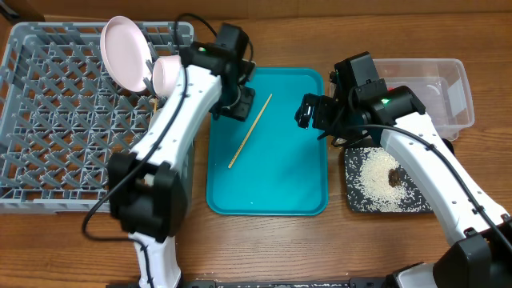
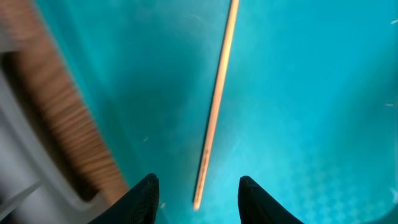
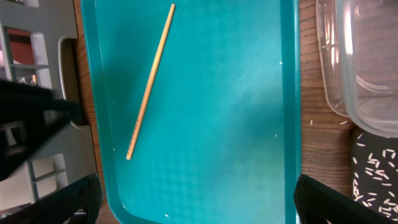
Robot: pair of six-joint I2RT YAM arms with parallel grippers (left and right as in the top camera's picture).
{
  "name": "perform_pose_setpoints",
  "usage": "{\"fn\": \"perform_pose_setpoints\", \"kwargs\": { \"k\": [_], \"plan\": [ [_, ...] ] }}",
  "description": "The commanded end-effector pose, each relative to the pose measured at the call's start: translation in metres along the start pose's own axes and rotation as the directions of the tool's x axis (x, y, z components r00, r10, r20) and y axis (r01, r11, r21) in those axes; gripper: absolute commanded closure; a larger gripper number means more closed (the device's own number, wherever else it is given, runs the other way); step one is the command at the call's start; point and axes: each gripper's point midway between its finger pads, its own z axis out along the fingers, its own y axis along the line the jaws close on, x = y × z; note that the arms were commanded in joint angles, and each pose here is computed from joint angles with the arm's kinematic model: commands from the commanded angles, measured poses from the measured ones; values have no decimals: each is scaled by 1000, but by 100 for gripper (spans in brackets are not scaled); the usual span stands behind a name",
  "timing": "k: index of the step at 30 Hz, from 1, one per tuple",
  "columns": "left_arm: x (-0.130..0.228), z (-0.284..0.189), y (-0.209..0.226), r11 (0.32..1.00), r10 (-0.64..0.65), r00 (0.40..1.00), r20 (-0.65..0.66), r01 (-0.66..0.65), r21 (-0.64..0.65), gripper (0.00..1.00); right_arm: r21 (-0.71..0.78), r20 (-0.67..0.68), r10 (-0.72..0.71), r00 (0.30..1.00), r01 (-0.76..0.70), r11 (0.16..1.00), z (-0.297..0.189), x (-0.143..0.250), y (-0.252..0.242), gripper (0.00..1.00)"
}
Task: Sort waste into correct bins and load items into the dishwasher
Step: 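Release the chopstick and grip the second chopstick on the tray, then carry the second chopstick into the rack and insert it upright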
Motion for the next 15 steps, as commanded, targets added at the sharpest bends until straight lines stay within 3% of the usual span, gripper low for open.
{"fn": "perform_pose_setpoints", "kwargs": {
  "k": [1,6,10,14,15],
  "plan": [
    [8,55,-14,1000,17,995,-101,-15,23,57,-16,41,-14,999,15,1000,-11,-8,8,0],
    [24,101,-21,997,65,976,-207,-55,53,59,-16,41,-14,999,15,1000,-11,-8,8,0],
    [26,110,-20,997,64,973,-221,-55,48,60,-16,41,-14,999,15,1000,-11,-8,8,0],
    [23,116,-18,998,64,975,-214,-57,42,69,-16,41,-14,999,15,1000,-11,-8,8,0],
    [22,120,-19,997,65,975,-212,-57,42,75,-16,41,-14,999,15,1000,-11,-8,8,0]
  ]
}}
